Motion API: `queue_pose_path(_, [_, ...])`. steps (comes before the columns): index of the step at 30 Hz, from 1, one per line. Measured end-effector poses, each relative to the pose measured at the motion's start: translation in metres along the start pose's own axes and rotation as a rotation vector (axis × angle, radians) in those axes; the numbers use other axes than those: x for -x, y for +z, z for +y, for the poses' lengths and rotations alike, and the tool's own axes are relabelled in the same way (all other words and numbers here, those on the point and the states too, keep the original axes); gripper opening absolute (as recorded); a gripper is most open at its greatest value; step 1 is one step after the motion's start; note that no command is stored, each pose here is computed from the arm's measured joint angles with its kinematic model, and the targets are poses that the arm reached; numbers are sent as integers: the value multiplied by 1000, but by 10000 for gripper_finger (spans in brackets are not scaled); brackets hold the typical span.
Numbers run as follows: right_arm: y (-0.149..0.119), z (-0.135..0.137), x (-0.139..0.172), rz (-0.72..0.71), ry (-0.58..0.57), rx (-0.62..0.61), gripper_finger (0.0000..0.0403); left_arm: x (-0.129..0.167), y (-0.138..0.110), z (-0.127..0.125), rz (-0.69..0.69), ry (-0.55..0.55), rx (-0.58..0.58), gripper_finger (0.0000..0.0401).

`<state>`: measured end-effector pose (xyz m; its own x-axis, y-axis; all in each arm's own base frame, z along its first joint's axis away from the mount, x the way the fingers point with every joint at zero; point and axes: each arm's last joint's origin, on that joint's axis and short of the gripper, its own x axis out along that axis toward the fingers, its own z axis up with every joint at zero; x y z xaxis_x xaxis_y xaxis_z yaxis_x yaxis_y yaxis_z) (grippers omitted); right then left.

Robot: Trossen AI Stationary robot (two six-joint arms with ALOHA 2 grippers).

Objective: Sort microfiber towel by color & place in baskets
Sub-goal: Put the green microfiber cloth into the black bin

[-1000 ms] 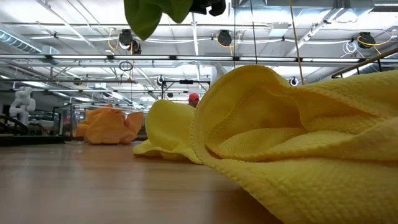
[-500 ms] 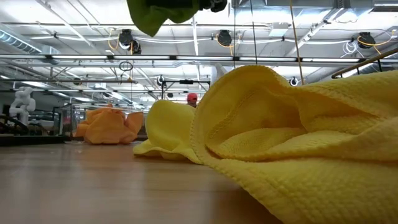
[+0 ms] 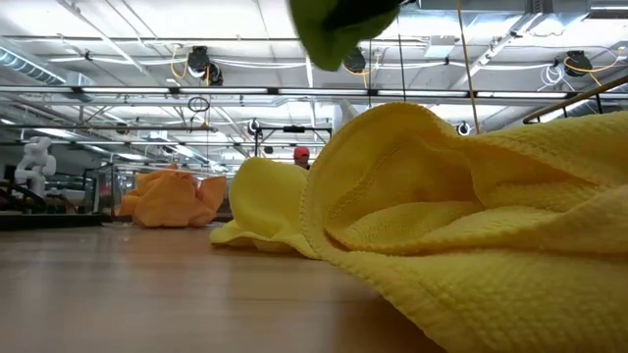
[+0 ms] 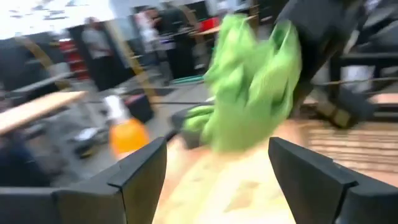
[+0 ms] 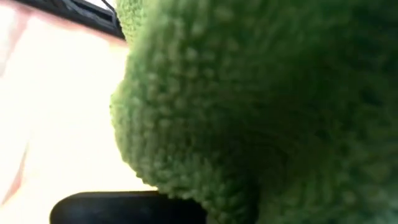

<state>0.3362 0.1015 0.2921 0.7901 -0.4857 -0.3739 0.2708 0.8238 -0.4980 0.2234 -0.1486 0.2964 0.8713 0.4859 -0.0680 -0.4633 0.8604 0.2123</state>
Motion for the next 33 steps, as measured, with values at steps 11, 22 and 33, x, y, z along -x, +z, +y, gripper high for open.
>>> queue_pose_path(11, [-32,-125,36,277,-165,-101,19,0,-9,4,40,85,-28,287])
queue_pose_path(22, [-99,-227,20,662,-168,-317,20,-28,-22,2,102,11,-41,287])
queue_pose_path(33, [-148,-257,-4,819,-129,-449,20,-43,-29,2,139,-48,-12,287])
